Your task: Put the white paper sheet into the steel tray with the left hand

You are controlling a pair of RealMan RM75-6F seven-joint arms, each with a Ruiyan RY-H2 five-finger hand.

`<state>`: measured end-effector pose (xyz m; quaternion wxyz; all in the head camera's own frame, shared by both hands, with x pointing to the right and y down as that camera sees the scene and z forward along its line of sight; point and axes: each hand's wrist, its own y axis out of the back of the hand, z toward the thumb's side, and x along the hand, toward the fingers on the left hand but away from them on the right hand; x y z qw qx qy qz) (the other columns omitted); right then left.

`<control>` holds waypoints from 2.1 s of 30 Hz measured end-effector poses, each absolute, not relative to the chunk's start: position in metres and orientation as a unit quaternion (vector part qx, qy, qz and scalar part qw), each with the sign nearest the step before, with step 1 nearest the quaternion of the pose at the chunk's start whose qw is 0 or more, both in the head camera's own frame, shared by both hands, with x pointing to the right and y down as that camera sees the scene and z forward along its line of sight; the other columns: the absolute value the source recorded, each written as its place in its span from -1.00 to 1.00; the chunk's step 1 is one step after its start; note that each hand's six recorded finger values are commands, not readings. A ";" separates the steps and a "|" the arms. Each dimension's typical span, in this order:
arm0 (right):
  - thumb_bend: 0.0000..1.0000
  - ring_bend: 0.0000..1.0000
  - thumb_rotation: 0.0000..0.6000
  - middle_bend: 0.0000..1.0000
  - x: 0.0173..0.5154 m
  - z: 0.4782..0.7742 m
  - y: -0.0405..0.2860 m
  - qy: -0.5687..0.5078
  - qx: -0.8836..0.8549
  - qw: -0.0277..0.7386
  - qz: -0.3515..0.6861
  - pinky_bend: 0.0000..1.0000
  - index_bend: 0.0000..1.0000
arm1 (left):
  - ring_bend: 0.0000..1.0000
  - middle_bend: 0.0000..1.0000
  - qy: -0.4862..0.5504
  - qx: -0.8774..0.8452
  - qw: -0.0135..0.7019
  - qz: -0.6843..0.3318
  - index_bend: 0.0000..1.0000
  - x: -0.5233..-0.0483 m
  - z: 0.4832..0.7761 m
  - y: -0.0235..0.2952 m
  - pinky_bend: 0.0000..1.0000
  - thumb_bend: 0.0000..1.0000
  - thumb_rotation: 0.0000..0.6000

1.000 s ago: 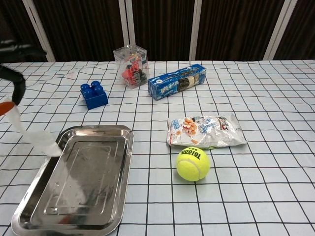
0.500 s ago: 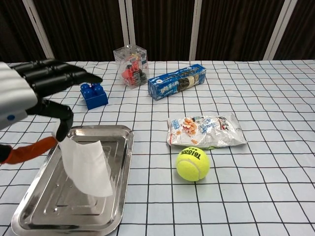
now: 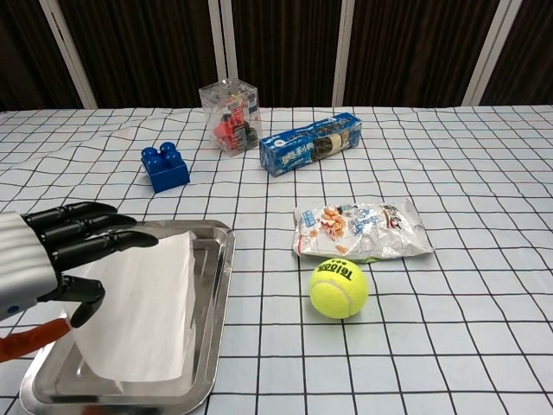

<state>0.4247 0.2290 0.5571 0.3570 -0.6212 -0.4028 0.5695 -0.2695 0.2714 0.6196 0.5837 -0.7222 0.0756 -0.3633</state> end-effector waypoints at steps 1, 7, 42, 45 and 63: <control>-0.37 -1.00 1.00 -1.00 0.425 0.557 0.229 -0.403 -0.621 0.357 0.569 -1.00 -1.00 | -1.00 -0.93 0.070 -0.721 0.586 -0.363 0.13 -0.271 0.622 0.270 -1.00 0.05 1.00; -0.37 -1.00 1.00 -1.00 0.425 0.557 0.229 -0.404 -0.621 0.356 0.570 -1.00 -1.00 | -1.00 -0.93 0.040 -0.711 0.604 -0.358 0.13 -0.278 0.631 0.265 -1.00 0.04 1.00; -0.37 -1.00 1.00 -1.00 0.425 0.557 0.229 -0.403 -0.622 0.356 0.569 -1.00 -1.00 | -1.00 -0.94 0.030 -0.708 0.637 -0.303 0.11 -0.249 0.635 0.264 -1.00 0.02 1.00; -0.37 -1.00 1.00 -1.00 0.424 0.557 0.229 -0.402 -0.622 0.357 0.569 -1.00 -1.00 | -1.00 -0.94 0.026 -0.709 0.637 -0.301 0.11 -0.249 0.636 0.264 -1.00 0.02 1.00; -0.37 -1.00 1.00 -1.00 0.425 0.557 0.229 -0.403 -0.622 0.357 0.569 -1.00 -1.00 | -1.00 -0.95 0.016 -0.700 0.647 -0.302 0.08 -0.250 0.641 0.255 -1.00 -0.07 1.00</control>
